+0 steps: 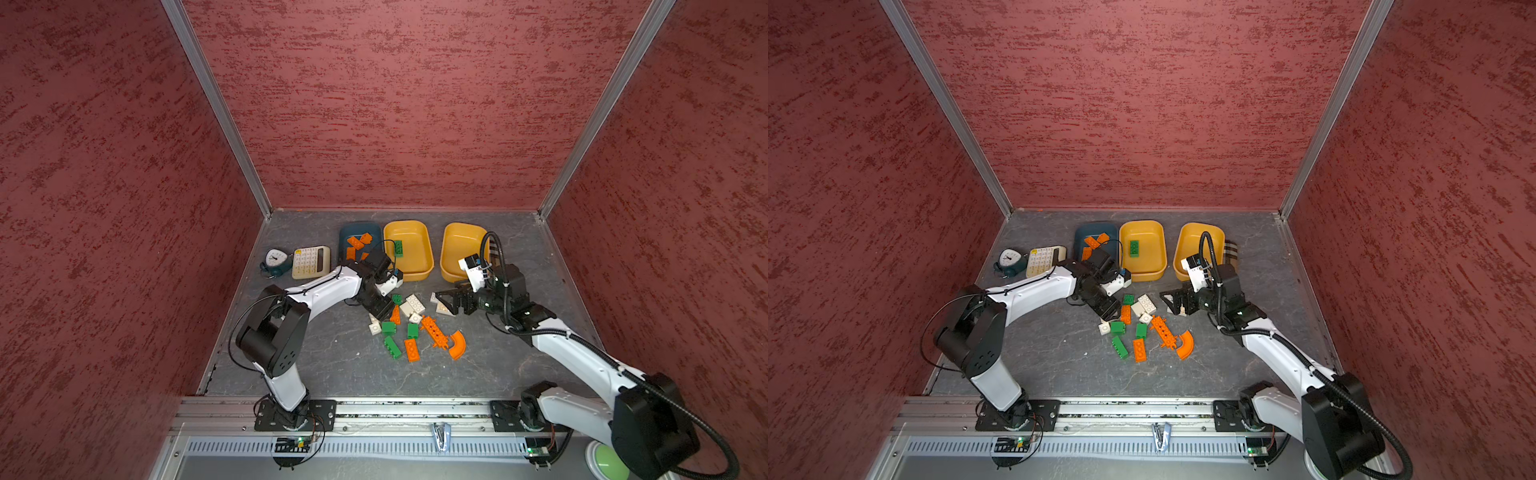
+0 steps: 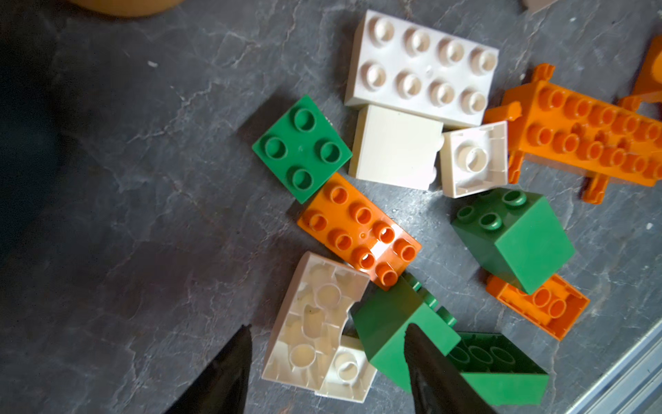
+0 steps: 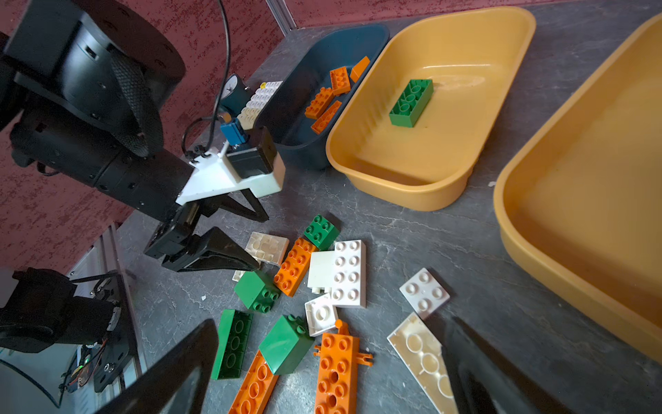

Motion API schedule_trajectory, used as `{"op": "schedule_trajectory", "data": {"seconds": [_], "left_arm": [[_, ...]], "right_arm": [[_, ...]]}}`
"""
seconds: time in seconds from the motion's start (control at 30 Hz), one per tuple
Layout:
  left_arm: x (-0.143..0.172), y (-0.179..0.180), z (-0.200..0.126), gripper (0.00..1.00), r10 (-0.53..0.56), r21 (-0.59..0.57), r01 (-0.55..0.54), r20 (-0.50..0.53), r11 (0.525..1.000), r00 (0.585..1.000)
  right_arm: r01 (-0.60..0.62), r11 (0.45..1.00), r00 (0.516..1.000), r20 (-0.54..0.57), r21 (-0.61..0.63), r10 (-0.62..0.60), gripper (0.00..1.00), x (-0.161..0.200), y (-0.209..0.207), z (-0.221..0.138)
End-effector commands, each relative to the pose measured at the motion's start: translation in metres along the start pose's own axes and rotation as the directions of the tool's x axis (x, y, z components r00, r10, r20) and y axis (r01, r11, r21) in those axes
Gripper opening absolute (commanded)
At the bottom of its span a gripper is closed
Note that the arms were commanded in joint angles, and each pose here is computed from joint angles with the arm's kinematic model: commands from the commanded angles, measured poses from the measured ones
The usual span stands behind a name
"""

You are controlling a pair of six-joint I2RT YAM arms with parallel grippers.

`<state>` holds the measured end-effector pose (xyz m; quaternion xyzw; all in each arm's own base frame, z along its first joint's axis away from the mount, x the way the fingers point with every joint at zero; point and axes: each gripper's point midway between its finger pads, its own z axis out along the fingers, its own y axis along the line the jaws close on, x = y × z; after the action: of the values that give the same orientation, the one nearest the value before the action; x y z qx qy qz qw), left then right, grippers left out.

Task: Sort the legos into containers by color
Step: Pick up the lego from the center of the table.

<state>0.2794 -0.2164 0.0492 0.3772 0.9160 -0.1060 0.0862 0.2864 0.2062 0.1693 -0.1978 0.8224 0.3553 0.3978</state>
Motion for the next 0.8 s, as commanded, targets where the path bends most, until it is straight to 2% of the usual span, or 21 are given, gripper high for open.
{"op": "schedule_trajectory", "data": {"seconds": [0.0,0.4,0.67,0.77], "left_arm": [[-0.001,0.008,0.009,0.67,0.031,-0.040,-0.032,-0.026,0.999,0.999],[0.007,0.007,0.025,0.60,0.061,-0.046,-0.065,-0.087,0.997,0.994],[0.006,0.012,0.025,0.39,0.060,-0.073,-0.067,-0.097,0.995,0.993],[0.004,0.013,0.021,0.36,0.057,-0.082,-0.065,-0.093,0.995,0.994]], "right_arm": [[0.023,1.000,1.000,0.001,-0.020,-0.023,0.99,0.003,0.005,-0.001],[0.020,1.000,1.000,0.004,-0.019,-0.020,0.99,0.006,0.004,-0.001],[0.022,1.000,1.000,0.008,-0.017,-0.022,0.99,0.006,0.004,-0.002],[0.023,1.000,1.000,0.007,-0.013,-0.023,0.99,0.007,0.003,-0.002]]}}
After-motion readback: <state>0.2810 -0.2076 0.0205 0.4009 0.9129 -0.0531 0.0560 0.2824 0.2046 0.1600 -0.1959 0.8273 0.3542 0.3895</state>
